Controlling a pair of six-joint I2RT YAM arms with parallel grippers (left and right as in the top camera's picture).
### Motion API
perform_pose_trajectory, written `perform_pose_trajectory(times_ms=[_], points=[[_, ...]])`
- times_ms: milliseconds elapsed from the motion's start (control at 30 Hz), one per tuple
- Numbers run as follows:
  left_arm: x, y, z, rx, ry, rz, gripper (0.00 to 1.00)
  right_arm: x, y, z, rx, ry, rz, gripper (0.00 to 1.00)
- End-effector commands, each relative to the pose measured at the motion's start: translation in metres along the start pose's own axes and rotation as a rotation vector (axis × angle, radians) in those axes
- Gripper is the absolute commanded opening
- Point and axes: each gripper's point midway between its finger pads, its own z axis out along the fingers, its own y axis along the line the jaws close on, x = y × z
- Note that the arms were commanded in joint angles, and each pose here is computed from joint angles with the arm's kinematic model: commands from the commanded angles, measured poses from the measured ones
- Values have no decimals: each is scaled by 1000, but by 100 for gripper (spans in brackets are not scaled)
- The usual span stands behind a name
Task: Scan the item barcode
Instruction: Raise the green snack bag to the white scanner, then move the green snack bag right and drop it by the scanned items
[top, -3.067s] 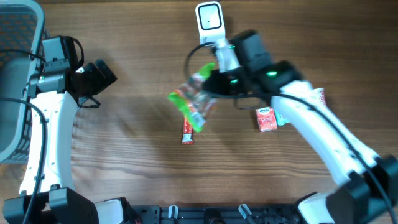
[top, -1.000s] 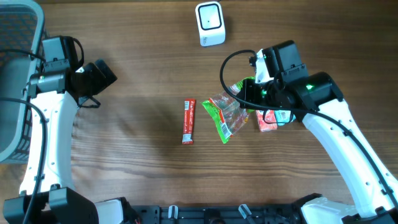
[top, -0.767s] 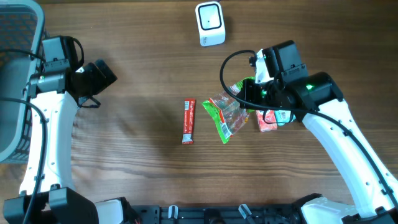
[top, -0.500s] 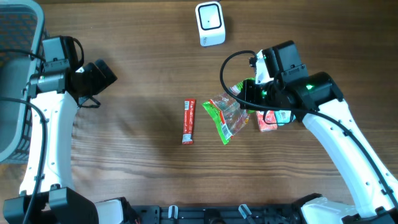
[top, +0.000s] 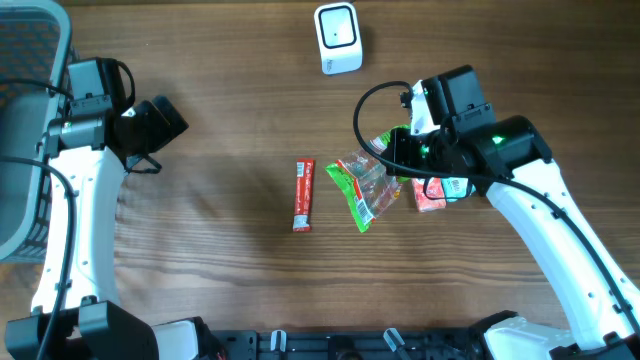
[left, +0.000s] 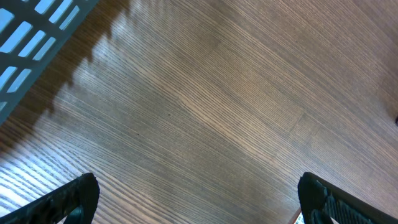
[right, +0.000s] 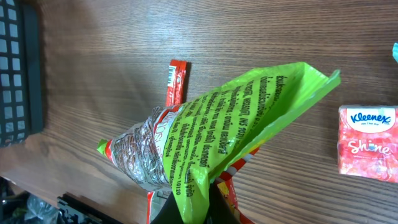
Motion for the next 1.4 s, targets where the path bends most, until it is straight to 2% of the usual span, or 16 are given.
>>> perform_pose_trajectory(times_ms=[0,167,233,300,367,467,533,667,800,1000,1067,1233,1367], points=[[-3,-1,-3,8,-12,5,100,-1,2,-1,-5,-5,-29,4],[-3,-1,-3,8,-12,5,100,-5,5,-2,-13,-20,-64,4],[-3,-1,-3,8,-12,5,100,-17,12,-13,-24,-64,-97,4],[-3,-1,-3,8,-12,5,100,-41,22,-36,-38,-138,-121,4],[-3,-1,-3,8,-12,5,100,-70,26,-66,44,-193,-146,4],[-3,-1,-3,8,-12,5,100,-109,33,-84,120,-235,-194,4],[-3,-1,-3,8,-12,5,100,-150,36,-88,193,-320,-235,4],[-3,-1,-3,8,-12,5,100,-209,45,-75,322,-495,-344,4],[-3,-1,-3,8,-12,5,100,-265,58,-52,648,-709,-514,5],[-3,-1,-3,8,-12,5,100,-302,73,13,1198,-798,-745,5],[-3,-1,-3,8,-12,5,100,-310,70,34,1299,-811,-781,5],[-3,-1,-3,8,-12,5,100,-312,54,83,1368,-827,-791,5],[-3,-1,-3,8,-12,5,100,-311,51,71,1391,-853,-723,4]])
